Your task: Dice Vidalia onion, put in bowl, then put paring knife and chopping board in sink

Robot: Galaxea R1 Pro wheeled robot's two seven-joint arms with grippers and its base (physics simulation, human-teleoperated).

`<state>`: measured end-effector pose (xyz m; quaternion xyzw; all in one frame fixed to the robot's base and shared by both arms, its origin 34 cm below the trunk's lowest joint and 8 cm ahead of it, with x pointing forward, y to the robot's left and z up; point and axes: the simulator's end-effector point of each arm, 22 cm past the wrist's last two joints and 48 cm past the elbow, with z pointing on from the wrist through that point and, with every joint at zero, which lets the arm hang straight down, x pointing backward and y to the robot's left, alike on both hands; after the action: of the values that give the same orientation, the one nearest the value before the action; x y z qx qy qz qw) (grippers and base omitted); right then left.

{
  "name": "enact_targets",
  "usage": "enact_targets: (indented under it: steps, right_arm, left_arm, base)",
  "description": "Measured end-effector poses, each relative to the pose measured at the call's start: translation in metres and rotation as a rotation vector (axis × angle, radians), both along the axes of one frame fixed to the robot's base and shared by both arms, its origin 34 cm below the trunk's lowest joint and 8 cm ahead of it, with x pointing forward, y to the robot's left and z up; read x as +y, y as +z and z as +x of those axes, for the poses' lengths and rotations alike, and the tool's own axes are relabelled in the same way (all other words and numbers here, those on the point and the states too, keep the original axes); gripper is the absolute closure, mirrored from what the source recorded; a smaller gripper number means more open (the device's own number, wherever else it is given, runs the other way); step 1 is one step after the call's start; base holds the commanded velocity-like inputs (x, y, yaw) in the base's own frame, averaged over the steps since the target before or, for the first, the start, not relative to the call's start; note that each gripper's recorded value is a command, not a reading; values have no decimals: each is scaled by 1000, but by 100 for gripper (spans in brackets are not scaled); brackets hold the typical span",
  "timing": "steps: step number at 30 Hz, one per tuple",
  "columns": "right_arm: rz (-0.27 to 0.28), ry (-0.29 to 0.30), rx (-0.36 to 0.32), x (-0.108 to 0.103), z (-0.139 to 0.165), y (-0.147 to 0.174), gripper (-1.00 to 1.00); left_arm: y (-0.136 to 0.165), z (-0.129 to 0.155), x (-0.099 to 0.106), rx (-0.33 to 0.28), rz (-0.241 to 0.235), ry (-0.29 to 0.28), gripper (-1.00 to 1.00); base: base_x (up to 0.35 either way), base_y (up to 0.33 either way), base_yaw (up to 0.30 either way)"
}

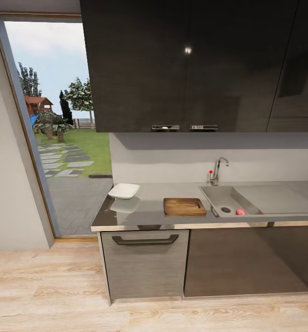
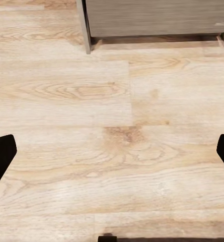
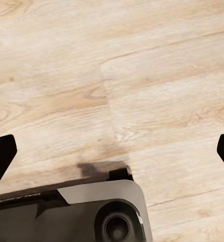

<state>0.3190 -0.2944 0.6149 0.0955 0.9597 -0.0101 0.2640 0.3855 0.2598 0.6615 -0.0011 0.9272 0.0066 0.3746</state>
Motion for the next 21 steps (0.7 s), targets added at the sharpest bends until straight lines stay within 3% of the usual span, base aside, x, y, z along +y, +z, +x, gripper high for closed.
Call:
enact_targets:
  steps: [14,21]
  right_arm:
    - [-7,-6,-10,-6,3,2,-100]
    - [-97,-13,-174,-51,65,36,-100]
  left_arm:
    - [0,-1,-1,1,-1,-2,-100]
    - [0,0,-1,-2,-1,-3,-100]
  base:
    - [0,0,0]
    - [0,0,0]
